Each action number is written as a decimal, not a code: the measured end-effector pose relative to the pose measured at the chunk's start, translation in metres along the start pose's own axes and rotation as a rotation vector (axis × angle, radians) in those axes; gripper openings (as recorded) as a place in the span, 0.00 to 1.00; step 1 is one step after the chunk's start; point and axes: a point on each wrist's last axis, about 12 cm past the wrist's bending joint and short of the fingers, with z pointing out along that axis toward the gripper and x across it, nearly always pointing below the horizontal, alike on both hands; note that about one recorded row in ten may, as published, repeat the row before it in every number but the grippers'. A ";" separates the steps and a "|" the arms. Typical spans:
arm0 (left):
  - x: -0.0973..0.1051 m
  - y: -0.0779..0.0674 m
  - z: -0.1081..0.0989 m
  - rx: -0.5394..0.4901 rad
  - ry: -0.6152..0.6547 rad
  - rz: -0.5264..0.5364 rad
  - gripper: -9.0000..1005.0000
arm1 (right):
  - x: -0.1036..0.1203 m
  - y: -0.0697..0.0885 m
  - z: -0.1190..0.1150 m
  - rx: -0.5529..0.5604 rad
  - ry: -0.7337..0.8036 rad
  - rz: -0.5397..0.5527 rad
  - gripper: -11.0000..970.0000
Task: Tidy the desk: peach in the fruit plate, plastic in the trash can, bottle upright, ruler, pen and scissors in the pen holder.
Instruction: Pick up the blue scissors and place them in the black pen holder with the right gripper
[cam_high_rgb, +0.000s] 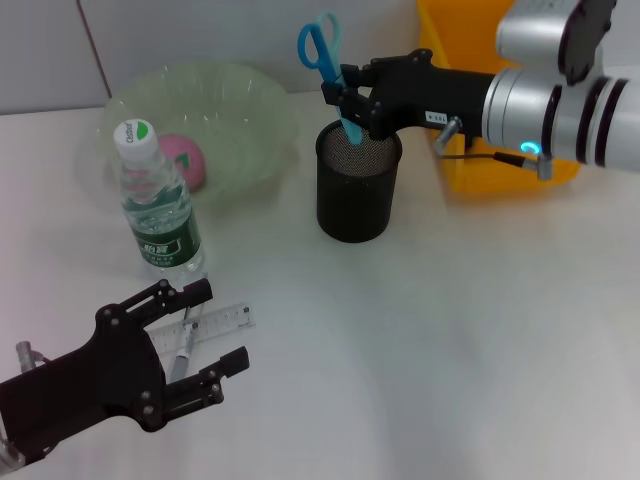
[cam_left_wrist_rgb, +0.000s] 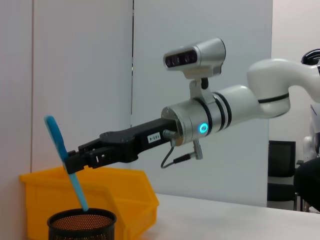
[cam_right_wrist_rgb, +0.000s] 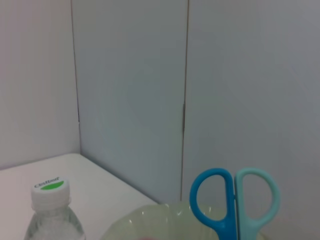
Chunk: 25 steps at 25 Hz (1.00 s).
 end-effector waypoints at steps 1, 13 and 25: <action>0.000 0.000 0.000 0.000 0.000 0.000 0.74 | 0.004 0.000 0.001 0.001 -0.008 0.001 0.24; -0.001 0.000 0.000 0.005 0.002 -0.005 0.73 | 0.030 0.001 0.007 0.030 -0.076 -0.003 0.24; 0.000 0.000 0.000 0.004 0.004 -0.006 0.73 | 0.049 0.006 0.000 0.022 -0.037 0.024 0.29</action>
